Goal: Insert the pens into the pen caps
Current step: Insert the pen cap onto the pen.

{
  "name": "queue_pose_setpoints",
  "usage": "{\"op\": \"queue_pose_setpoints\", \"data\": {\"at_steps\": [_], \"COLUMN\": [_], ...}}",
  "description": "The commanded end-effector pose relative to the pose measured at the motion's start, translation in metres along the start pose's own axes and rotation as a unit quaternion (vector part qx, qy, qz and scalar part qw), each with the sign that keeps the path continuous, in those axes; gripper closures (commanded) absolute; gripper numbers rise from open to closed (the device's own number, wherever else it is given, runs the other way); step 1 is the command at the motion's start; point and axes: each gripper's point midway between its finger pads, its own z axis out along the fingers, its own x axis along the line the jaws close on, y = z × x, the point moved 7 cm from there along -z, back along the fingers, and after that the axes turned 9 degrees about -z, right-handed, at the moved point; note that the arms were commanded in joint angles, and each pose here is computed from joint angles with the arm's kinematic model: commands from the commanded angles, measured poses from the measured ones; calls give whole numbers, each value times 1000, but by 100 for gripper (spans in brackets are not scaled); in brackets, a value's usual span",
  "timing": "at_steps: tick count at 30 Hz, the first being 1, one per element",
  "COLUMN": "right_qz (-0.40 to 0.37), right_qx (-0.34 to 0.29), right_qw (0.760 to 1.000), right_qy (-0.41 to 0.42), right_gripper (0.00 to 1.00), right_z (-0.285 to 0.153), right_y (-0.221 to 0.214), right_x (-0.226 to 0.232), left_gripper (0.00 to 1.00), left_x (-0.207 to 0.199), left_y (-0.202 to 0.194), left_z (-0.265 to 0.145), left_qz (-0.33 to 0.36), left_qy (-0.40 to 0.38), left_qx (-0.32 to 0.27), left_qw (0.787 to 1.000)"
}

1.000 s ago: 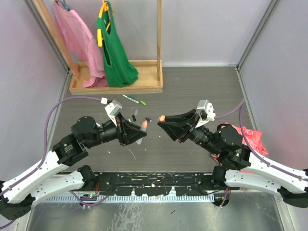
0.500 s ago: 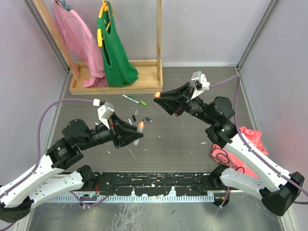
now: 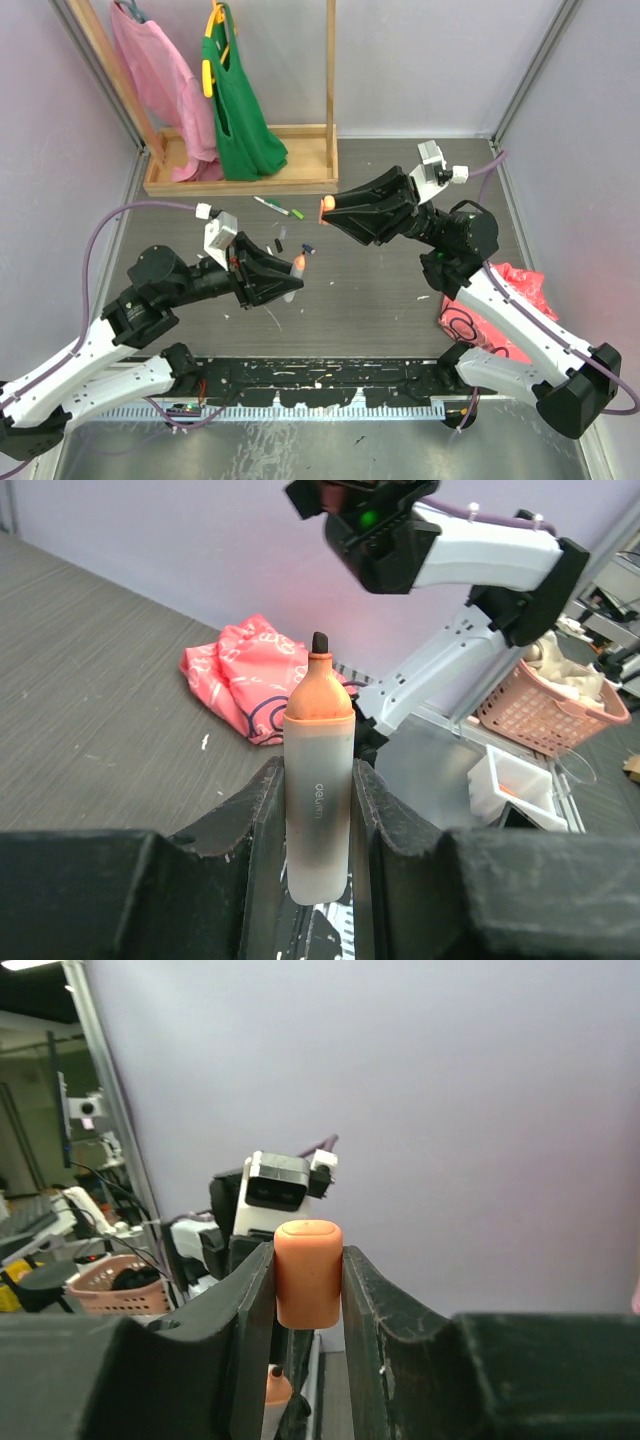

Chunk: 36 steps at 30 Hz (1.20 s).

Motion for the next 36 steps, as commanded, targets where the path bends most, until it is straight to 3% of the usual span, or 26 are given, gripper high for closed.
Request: {"op": "queue_pose_setpoints", "data": {"at_steps": [1,13,36], "right_qz": [7,34,54], "right_qx": [-71,-51,-56], "right_qw": [994,994,992], "right_qy": [82,96,100], "right_gripper": [100,100,100], "right_z": [8,7,15], "right_y": [36,33,23], "right_x": [24,29,33], "left_gripper": [100,100,100], "left_x": [-25,-32,-30], "left_y": [25,46,50], "left_z": [4,13,29], "left_qz": [48,97,89], "left_qy": [-83,-96,-105], "left_qx": [-33,-44,-42], "left_qw": [995,990,989]}}
